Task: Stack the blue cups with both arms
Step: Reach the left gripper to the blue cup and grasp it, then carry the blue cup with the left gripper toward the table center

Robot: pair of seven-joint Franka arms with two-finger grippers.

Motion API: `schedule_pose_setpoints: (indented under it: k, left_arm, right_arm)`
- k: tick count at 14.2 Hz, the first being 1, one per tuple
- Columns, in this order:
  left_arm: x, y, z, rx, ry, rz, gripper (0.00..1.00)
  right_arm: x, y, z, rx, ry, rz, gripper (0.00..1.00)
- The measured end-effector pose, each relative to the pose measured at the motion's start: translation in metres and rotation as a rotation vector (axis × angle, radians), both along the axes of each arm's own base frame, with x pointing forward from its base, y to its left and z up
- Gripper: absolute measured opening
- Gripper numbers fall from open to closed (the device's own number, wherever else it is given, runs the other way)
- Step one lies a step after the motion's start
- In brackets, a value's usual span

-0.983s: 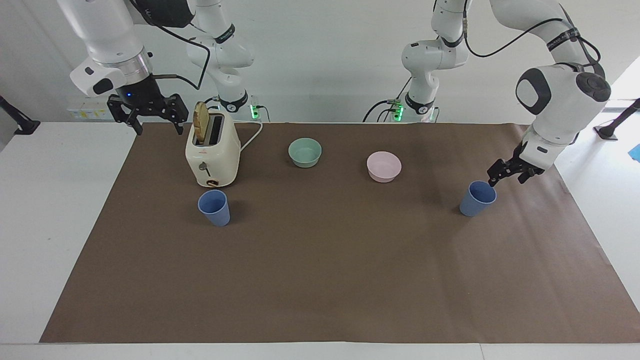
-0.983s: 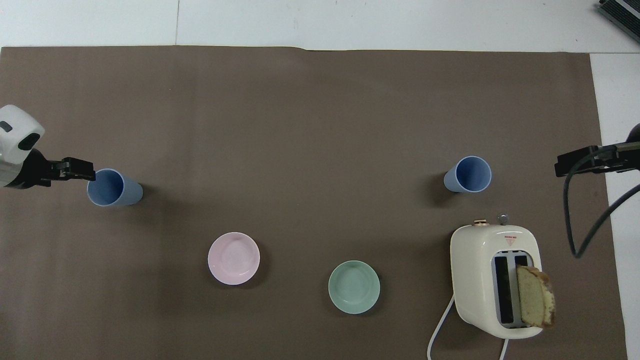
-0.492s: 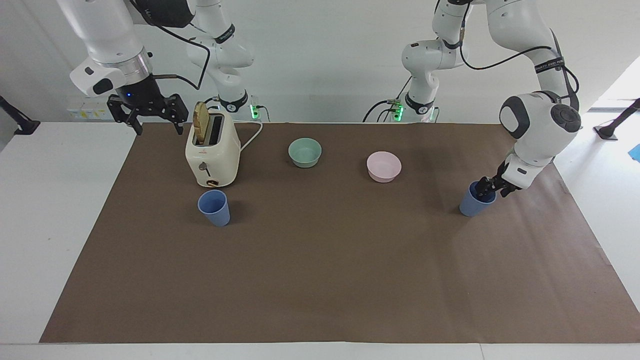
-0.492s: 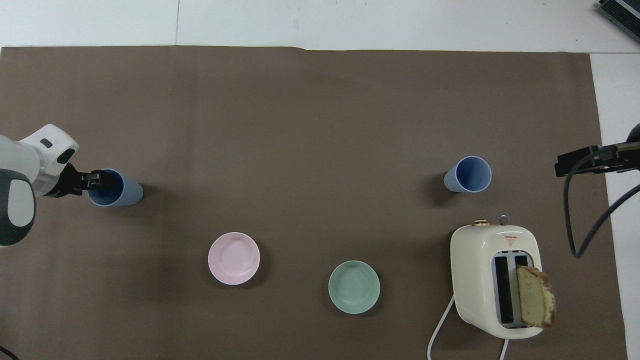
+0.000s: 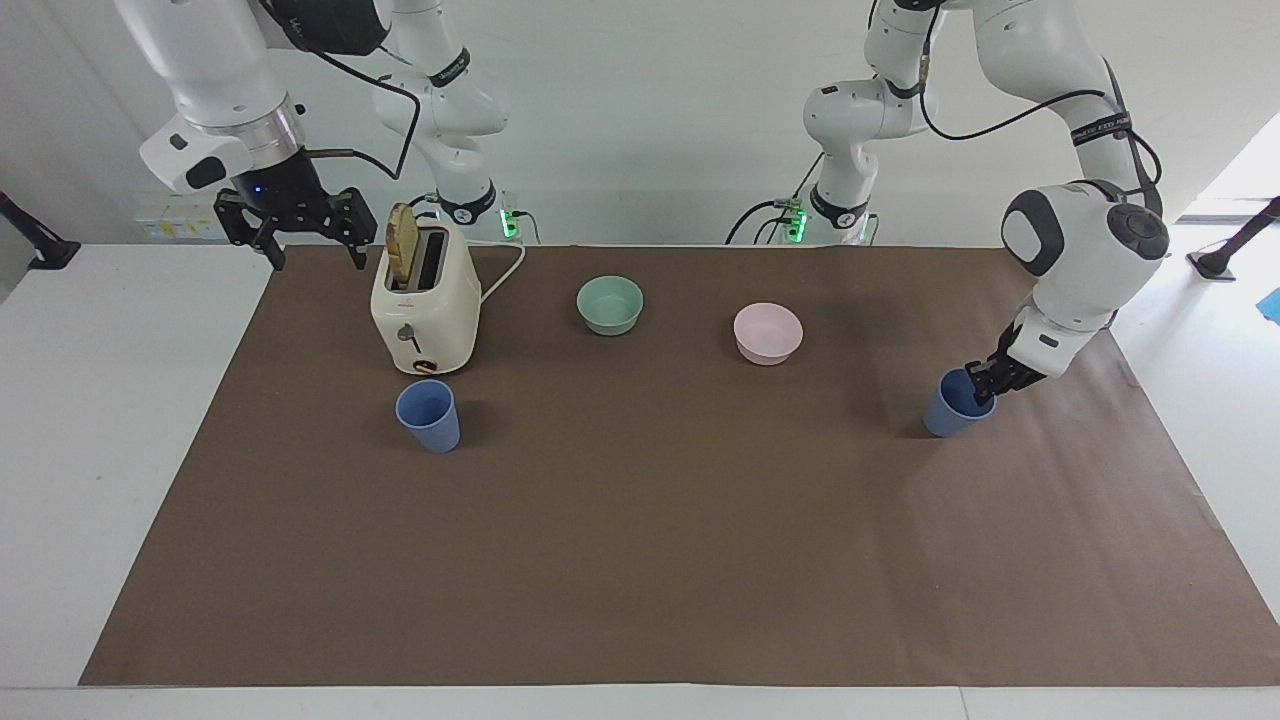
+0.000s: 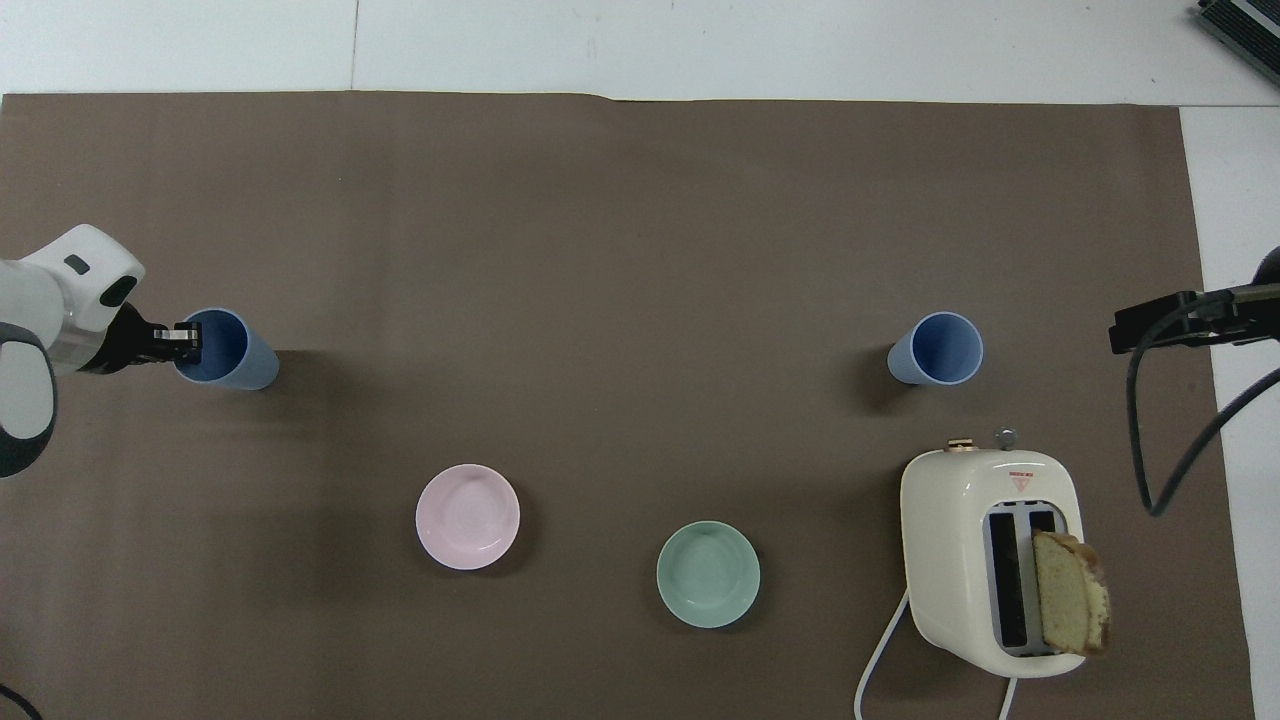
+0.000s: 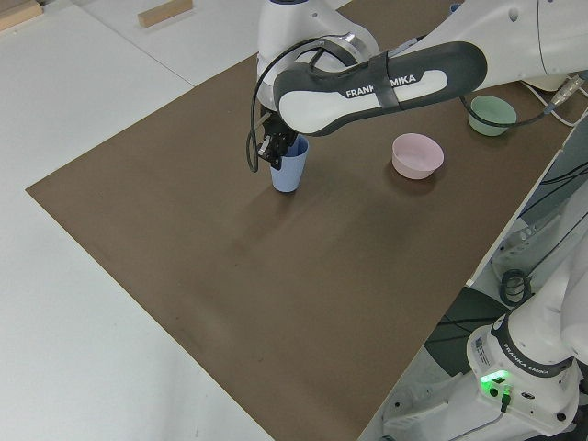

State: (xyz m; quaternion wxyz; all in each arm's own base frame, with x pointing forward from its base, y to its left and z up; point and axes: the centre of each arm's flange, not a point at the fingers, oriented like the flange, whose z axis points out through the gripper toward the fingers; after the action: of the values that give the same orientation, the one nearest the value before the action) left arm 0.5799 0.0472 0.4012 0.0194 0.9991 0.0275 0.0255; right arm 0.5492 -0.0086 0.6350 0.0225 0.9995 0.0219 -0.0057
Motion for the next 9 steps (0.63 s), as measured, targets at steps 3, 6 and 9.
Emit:
schedule_pose_setpoints:
  k: [3,6,9]
  left_arm:
    - [0.017,-0.007,0.043,-0.010,-0.050,-0.008,0.04]
    - [0.028,-0.051,0.083,-0.070,-0.071,0.039,0.04]
    - [0.024,-0.146,0.095,-0.105,-0.065,0.125,0.04]
  right_arm:
    - [0.000,0.000,0.000,0.000,0.000,0.000,1.00]
    - [0.000,0.000,0.000,0.000,0.000,0.000,1.00]
    - [0.000,0.000,0.000,0.000,0.000,0.000,1.00]
